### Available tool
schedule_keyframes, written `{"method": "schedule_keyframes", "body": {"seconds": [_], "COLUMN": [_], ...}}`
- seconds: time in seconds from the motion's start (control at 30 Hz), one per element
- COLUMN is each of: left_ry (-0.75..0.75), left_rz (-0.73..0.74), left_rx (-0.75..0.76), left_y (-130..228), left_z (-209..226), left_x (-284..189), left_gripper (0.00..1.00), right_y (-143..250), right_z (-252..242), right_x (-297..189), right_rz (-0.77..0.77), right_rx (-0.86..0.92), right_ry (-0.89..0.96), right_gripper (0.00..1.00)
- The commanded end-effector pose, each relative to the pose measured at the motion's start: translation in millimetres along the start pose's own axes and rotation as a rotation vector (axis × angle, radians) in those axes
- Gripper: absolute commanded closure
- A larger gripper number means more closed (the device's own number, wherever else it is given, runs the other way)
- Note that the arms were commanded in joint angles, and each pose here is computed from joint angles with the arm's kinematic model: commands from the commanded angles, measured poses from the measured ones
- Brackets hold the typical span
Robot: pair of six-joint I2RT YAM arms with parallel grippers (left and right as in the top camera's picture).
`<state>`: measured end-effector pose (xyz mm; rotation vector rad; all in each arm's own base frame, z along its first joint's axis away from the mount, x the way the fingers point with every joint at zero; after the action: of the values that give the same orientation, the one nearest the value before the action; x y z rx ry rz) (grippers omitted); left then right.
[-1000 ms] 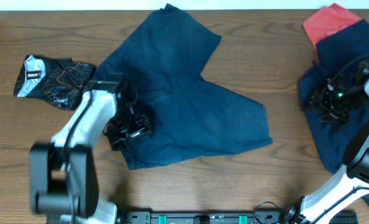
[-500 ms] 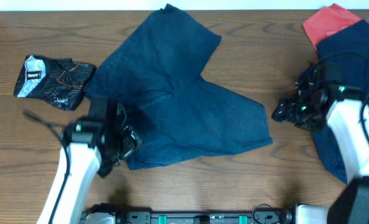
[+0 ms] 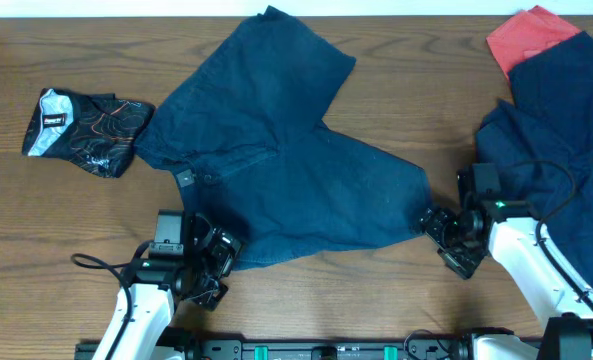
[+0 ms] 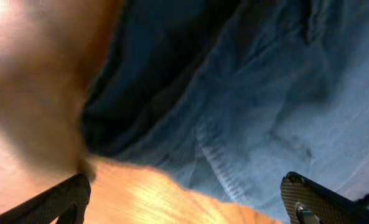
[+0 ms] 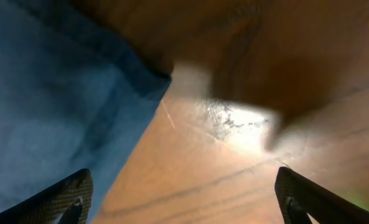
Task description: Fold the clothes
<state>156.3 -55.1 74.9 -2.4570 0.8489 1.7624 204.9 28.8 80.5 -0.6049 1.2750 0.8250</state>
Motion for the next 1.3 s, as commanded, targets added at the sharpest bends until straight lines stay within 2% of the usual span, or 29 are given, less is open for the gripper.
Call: {"method": "schedule_keyframes", "body": {"seconds": [0.0,0.23,0.5,0.6,0.73,0.8,0.83,0.87,0.9,0.93,0.97,1.1,1.27], "left_ry": [0.029,-0.026,-0.121,-0.132,-0.132,-0.132,-0.131,-0.127,-0.119,-0.106,-0.085,0.004,0.016], "left_rz": [-0.05,-0.138,-0.154,-0.152,-0.148,-0.147,-0.145,-0.141,-0.131,-0.117,-0.098,-0.008,0.036], "left_rx": [-0.005,-0.019,-0.088,-0.099,-0.1,-0.099,-0.098,-0.097,-0.085,-0.057,-0.006,0.182,0.398], "left_y": [-7.8,-19.6,-25.9,-27.0,-26.7,-26.7,-26.3,-25.9,-24.9,-23.5,-21.5,-8.5,16.0], "left_z": [-2.3,3.2,14.4,15.3,15.2,15.2,15.0,14.5,12.8,9.5,3.7,-18.8,-32.4], "left_x": [5.9,11.5,22.6,25.6,26.0,26.0,25.9,25.7,25.1,24.0,21.8,6.9,-24.8], "left_gripper": [0.01,0.02,0.09,0.2,0.43,0.56,0.66,0.75,0.81,0.9,0.94,0.94,0.94], "right_y": [2.4,4.0,5.0,6.7,6.7,5.6,4.9,4.2,3.0,1.1,-1.6,-22.3,-52.6], "right_z": [2.4,-2.0,8.0,14.4,18.0,16.4,14.2,12.5,11.3,10.2,10.3,15.5,12.8], "right_x": [8.6,24.6,35.9,40.0,46.9,50.6,52.6,53.9,54.2,53.8,52.0,31.4,-34.9], "right_rz": [-0.011,-0.042,-0.067,-0.068,-0.074,-0.082,-0.088,-0.094,-0.103,-0.114,-0.127,-0.195,-0.294], "right_rx": [0.082,0.126,0.089,0.077,0.085,0.092,0.102,0.104,0.106,0.11,0.103,0.039,-0.007], "right_ry": [-0.035,-0.077,-0.135,-0.142,-0.132,-0.11,-0.091,-0.077,-0.068,-0.062,-0.065,-0.107,-0.128], "right_gripper": [0.08,0.12,0.19,0.23,0.31,0.4,0.48,0.61,0.78,0.9,0.99,0.99,0.99]}}
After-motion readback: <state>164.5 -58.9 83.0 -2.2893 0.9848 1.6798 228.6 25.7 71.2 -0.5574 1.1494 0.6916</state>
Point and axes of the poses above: each gripper's point midway between its finger pads, its own x axis out along the fingers, its own z axis along the line the jaws close on, y = z × x, the point moved 7 cm from there along -x, back along the fingers, and after that the axes turned 9 degrees about -x, right-handed, at the moved point
